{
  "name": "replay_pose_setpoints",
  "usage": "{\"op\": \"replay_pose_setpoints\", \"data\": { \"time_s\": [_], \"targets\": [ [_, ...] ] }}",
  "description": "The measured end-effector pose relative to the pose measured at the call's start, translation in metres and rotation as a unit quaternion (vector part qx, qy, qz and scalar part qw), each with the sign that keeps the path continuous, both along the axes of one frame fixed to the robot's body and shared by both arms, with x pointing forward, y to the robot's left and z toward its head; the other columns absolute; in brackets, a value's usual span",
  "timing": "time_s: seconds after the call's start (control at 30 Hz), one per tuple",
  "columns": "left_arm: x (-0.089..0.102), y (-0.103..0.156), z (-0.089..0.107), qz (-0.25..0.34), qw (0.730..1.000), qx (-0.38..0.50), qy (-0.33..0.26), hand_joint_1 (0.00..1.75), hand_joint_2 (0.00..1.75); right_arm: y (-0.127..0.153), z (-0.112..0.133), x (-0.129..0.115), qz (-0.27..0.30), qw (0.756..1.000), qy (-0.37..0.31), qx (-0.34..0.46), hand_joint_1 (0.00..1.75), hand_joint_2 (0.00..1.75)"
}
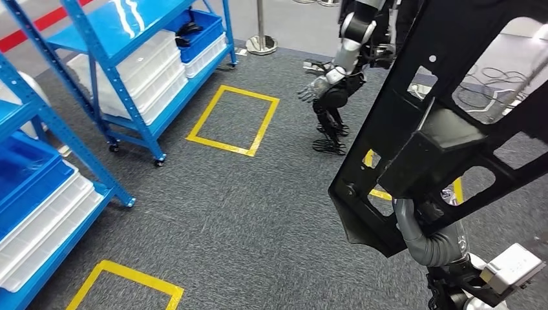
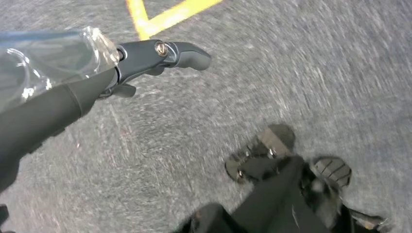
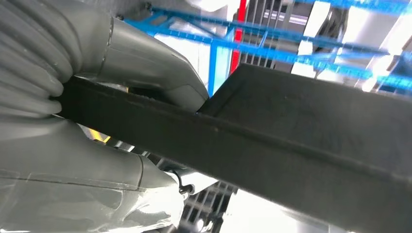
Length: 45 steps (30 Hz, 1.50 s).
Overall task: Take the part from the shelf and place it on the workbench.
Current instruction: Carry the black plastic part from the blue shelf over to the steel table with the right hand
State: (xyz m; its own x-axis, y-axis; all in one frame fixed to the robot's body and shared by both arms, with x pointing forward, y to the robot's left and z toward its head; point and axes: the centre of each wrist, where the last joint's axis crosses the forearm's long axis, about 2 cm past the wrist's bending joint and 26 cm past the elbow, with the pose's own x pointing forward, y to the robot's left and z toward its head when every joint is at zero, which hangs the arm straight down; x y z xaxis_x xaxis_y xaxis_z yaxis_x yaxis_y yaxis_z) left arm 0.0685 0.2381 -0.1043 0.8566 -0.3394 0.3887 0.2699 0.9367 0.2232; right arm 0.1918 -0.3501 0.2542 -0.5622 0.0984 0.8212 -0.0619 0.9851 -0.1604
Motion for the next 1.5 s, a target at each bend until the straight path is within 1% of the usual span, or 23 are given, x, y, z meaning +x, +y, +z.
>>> {"op": "replay_pose_setpoints", "data": {
  "time_s": [0.13, 0.27, 0.63, 0.93, 1.13, 1.5],
  "targets": [
    [-0.0028, -0.0002, -0.0005, -0.003, 1.0, -0.005, -0.009, 0.0, 1.75, -0.0002, -0.0021, -0.0018, -0.001, 1.0, 0.005, 0.001, 1.75, 1.75],
    [-0.0007, 0.0008, -0.0002, 0.0, 1.0, -0.005, -0.013, 0.0, 1.75, -0.0007, -0.0021, -0.0023, -0.004, 1.0, 0.004, 0.002, 1.75, 1.75],
    [0.0037, 0.0011, 0.0006, 0.007, 1.0, 0.007, -0.004, 0.0, 1.75, 0.0, -0.0018, -0.0036, -0.005, 1.0, 0.002, 0.004, 1.75, 1.75],
    [0.0023, 0.0013, 0.0003, 0.008, 1.0, 0.01, 0.002, 0.0, 1.75, 0.0, -0.0022, -0.0046, -0.007, 1.0, 0.002, 0.006, 1.75, 1.75],
    [-0.0029, 0.0011, -0.0005, 0.008, 1.0, 0.01, 0.007, 0.0, 1.75, 0.0003, -0.0021, -0.0047, -0.008, 1.0, 0.002, 0.007, 1.75, 1.75],
    [0.0011, 0.0019, 0.0001, 0.009, 1.0, 0.011, 0.004, 0.0, 1.75, 0.0007, -0.0011, -0.0049, -0.009, 1.0, -0.001, 0.009, 1.75, 1.75]
  ]
}}
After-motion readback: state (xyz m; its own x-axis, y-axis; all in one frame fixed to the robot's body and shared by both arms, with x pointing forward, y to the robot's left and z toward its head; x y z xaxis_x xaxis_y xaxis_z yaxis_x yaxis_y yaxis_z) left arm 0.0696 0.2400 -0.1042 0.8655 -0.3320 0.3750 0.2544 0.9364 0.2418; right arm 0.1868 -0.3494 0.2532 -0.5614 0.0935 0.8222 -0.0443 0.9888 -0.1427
